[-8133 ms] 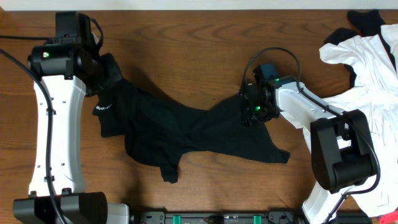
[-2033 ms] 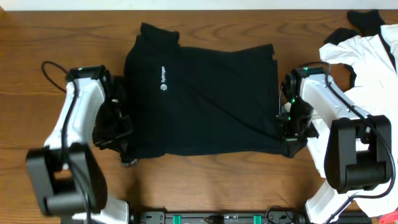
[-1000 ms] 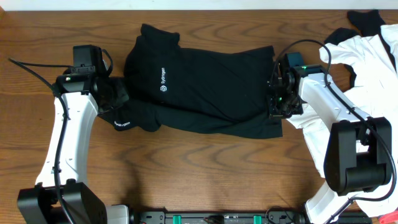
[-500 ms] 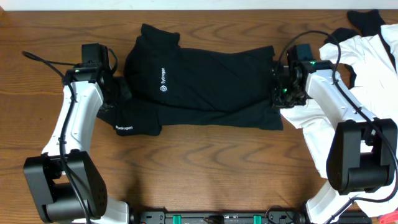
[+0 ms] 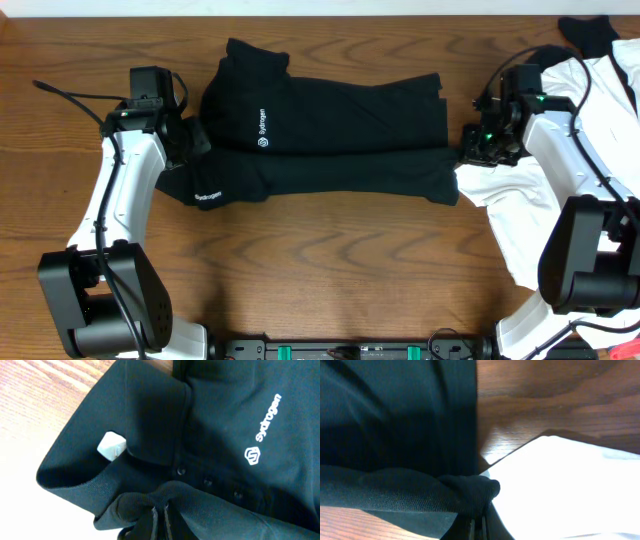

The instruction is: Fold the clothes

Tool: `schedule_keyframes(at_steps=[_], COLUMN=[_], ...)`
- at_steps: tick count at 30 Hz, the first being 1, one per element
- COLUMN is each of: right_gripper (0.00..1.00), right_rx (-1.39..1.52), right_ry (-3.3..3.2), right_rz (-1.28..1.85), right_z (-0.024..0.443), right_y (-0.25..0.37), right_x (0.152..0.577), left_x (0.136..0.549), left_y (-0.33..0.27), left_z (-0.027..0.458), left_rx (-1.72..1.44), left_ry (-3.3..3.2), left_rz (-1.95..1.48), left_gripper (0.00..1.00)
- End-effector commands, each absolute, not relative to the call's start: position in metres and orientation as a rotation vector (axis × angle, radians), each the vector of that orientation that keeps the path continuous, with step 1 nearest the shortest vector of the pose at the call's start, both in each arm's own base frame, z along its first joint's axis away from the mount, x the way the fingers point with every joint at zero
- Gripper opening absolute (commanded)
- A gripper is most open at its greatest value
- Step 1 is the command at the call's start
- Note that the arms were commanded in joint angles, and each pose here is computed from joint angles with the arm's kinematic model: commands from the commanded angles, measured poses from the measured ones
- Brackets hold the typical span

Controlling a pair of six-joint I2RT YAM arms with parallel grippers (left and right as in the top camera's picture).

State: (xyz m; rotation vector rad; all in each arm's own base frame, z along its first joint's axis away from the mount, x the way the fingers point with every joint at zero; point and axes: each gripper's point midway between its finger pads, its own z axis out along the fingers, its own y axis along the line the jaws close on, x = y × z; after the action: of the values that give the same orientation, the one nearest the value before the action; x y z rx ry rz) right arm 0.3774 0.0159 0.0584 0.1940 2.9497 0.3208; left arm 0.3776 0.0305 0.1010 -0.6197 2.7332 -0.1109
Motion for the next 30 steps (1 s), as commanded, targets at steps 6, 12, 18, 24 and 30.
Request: schedule_keyframes(at_steps=[6, 12, 18, 24, 30], right_gripper=[0.01, 0.01, 0.01, 0.01, 0.01], right_rx=[0.205, 0.195, 0.192, 0.184, 0.134], right_ry=[2.889, 2.852, 2.844, 2.828, 2.819], right_rz=[0.313, 0.312, 0.311, 0.310, 0.316], right_z=[0.074, 0.076, 0.075, 0.074, 0.072], right_y=[0.013, 0.013, 0.013, 0.014, 0.027], right_x=[0.388, 0.397, 0.400, 0.404, 0.408], left_x=[0.389, 0.397, 0.405, 0.411, 0.417], left_y=[0.037, 0.039, 0.040, 0.040, 0.041], left_z=[0.097, 0.086, 0.084, 0.087, 0.089], left_rx=[-0.630, -0.630, -0.625, -0.618, -0.614], left_ry=[2.697, 2.696, 2.673, 2.646, 2.624], left_rz=[-0.080, -0.073, -0.077, -0.081, -0.085], left_gripper=[0.06, 0.06, 0.06, 0.06, 0.06])
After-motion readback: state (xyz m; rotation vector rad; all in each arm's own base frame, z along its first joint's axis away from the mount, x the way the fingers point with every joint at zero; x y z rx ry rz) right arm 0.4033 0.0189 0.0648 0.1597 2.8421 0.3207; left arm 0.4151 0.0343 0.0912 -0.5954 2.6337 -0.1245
